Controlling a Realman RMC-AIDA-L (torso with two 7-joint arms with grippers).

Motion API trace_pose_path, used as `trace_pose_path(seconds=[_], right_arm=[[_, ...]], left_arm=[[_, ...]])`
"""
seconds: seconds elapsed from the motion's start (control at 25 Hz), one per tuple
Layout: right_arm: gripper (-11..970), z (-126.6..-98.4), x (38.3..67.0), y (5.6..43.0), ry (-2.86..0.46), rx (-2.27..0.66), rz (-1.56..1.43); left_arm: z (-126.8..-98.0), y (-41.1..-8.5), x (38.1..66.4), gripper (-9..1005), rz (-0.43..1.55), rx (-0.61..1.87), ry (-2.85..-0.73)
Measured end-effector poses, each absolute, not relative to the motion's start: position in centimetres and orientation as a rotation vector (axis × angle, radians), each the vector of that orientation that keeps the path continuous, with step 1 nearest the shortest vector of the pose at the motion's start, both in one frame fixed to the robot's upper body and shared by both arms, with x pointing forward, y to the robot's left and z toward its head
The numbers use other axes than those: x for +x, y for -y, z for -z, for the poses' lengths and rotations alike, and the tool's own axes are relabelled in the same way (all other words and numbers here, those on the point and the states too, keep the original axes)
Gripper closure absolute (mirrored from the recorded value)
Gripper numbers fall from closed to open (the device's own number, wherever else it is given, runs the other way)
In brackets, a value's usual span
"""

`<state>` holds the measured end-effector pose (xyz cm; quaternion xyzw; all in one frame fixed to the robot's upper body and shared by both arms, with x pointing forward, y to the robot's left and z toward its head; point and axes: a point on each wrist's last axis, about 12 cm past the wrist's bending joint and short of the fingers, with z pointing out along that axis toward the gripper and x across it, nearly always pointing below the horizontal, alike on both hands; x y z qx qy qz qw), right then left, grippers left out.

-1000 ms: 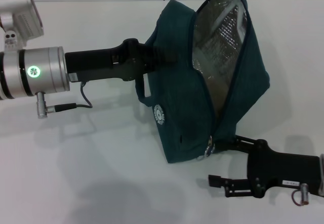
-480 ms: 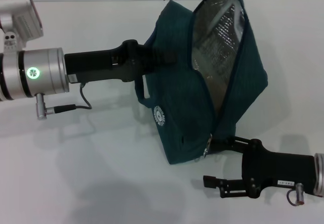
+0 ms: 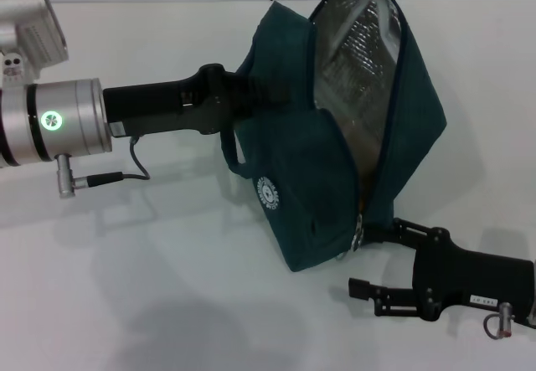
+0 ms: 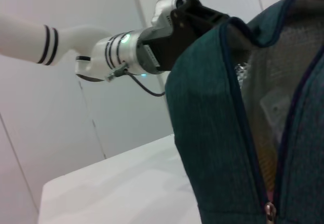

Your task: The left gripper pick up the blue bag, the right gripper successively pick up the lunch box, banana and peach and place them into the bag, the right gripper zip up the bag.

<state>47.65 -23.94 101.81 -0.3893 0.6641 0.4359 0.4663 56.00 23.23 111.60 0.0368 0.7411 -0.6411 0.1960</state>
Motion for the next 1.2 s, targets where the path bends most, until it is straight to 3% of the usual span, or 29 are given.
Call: trace_pose_path(seconds=[0.8,1.2], right_arm=[[90,-102.1,47.8,24.6,-1.609,-0.898,-1.033],[90,-102.5,49.2,23.2,-1.605,-0.952,-1.047]], left_arm=[[-111.4,-23.8,55.8,950,1.793,0.076,-2.067],[-111.6,-23.6,55.8,950,1.8,0.09,-2.066]])
